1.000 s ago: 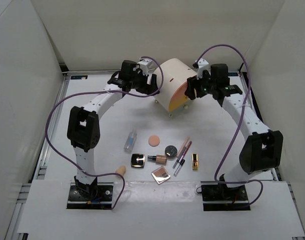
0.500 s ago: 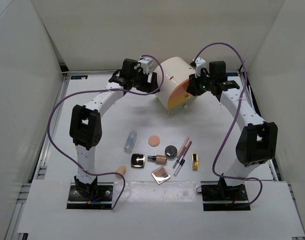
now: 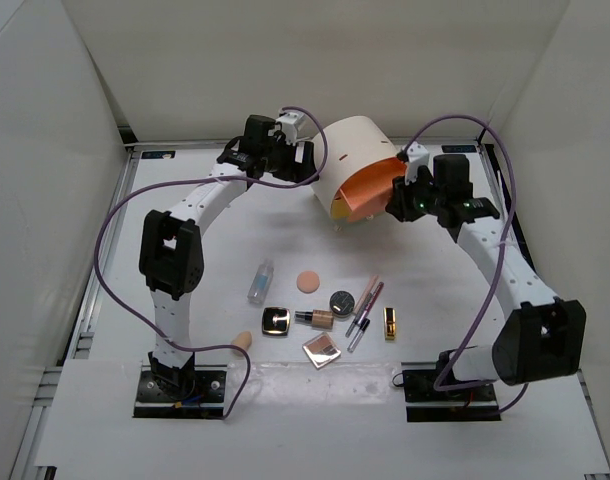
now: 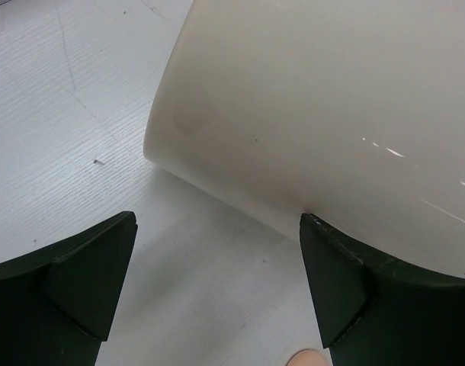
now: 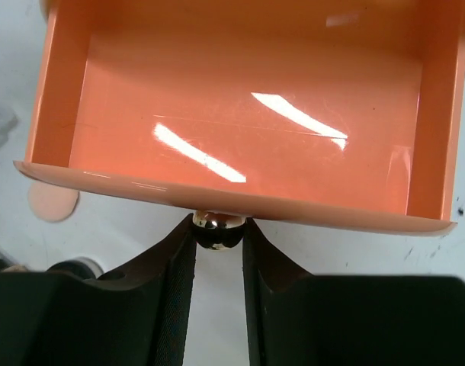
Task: Organize the makeup
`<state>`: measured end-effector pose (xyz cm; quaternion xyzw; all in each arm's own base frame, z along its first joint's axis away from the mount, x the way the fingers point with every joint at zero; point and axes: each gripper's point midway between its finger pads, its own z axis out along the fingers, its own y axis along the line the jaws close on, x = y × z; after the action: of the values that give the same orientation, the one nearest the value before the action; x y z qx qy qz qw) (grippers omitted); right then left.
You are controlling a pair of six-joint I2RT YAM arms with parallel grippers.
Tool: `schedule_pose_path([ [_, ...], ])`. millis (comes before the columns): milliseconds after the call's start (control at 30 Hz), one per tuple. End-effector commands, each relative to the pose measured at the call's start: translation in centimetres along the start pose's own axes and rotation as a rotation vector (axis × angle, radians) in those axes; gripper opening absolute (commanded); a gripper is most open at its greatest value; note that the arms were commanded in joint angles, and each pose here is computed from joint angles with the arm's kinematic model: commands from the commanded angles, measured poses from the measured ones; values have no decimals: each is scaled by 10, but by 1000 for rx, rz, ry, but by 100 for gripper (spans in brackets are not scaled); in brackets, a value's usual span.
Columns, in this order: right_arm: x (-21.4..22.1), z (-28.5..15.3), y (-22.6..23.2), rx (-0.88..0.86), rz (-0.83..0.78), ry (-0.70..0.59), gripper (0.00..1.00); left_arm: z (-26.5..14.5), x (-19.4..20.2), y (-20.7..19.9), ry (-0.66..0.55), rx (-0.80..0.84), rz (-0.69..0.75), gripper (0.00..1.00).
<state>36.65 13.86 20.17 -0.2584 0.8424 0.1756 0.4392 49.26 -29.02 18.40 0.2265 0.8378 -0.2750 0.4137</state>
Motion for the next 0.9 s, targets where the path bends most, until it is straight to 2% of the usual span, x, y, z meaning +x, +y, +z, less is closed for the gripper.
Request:
schedule_pose_path([
  [0, 15, -14, 8, 24, 58, 35, 21, -7, -20, -5, -43, 0, 15, 98],
  [233, 24, -24, 18, 4, 96, 52, 32, -10, -16, -7, -31, -1, 12, 98],
  [333, 24, -27, 19, 10, 118, 62, 52, -14, -20, -7, -41, -11, 12, 98],
  [367, 24, -28, 20, 11, 136, 61, 64, -15, -19, -5, -36, -22, 9, 98],
  [400, 23, -30, 19, 21, 143, 60, 70, -16, -19, -3, -35, -36, 9, 98],
  [467, 24, -35, 23, 24, 168, 72, 78, -23, -21, -1, -35, -59, 4, 98],
  [600, 39, -50, 41, 9, 242, 107, 87, -44, -15, 3, -31, -137, -7, 98],
  [633, 42, -54, 44, 17, 256, 107, 88, -49, -4, 7, -19, -158, -19, 98],
  [700, 60, -63, 55, 22, 302, 138, 89, -70, -6, 2, -47, -186, -35, 98],
  [733, 67, -64, 53, 65, 327, 155, 88, -74, 12, 9, -24, -227, -54, 98],
  [800, 92, -69, 59, 106, 387, 229, 83, -101, 9, 3, -75, -260, -104, 98],
  [867, 113, -71, 60, 166, 448, 281, 74, -121, 30, -1, -77, -281, -158, 98],
])
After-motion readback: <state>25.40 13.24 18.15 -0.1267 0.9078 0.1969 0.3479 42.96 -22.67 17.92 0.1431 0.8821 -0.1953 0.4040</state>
